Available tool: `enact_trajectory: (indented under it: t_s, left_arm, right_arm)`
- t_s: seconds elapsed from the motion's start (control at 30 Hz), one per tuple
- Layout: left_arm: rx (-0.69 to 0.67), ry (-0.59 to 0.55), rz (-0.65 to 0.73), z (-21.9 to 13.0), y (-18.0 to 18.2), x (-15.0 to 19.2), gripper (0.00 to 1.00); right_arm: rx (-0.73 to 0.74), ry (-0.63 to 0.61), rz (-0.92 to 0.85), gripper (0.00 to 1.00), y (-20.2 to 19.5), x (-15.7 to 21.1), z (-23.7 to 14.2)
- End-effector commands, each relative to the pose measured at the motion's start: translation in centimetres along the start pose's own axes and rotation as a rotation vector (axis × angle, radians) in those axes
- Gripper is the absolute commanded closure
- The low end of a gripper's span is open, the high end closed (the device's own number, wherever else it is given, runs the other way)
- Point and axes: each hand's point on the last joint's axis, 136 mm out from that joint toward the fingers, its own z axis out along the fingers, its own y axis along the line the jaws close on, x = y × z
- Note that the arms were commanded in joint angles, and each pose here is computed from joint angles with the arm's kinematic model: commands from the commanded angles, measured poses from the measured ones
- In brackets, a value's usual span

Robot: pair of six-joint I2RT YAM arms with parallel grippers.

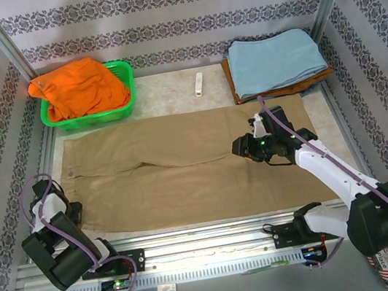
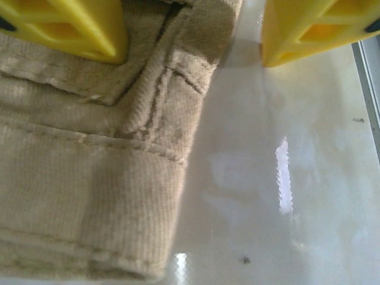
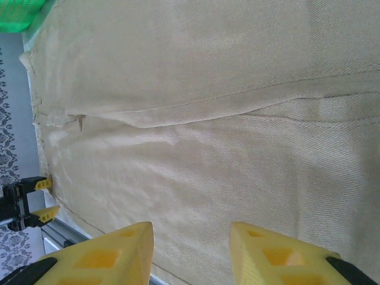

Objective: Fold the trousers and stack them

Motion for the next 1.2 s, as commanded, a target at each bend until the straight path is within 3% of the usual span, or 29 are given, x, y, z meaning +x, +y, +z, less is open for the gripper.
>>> enact_trajectory:
  t_s: [0.0,0.27,0.6,0.87,1.17]
  left_arm:
    - [0.086,0.006,0.023,1.4,-1.8,-0.2,0.52]
    - [0.225,0.004,0.027,-0.4,-2.7,0.6,0.59]
    - [0.334,-0.027,0.033,-4.4,-3.1,0.8,1.00]
    - [0.464,-0.012,0.036,-7.5,-4.5,1.3,1.00]
    - [0.605,0.008,0.052,-10.3,-7.0,1.4,1.00]
  right_arm:
    - [0.024,0.012,0.014,0.61,-1.0,0.6,-0.1]
    - [0.044,-0.003,0.048,0.61,-2.1,0.6,-1.3]
    - [0.036,-0.053,0.083,0.61,-2.6,-0.2,-3.6]
    - [0.137,-0.061,0.190,0.61,-5.0,1.6,-5.8]
    - [0.306,-0.016,0.484,0.60,-11.1,8.5,-6.1]
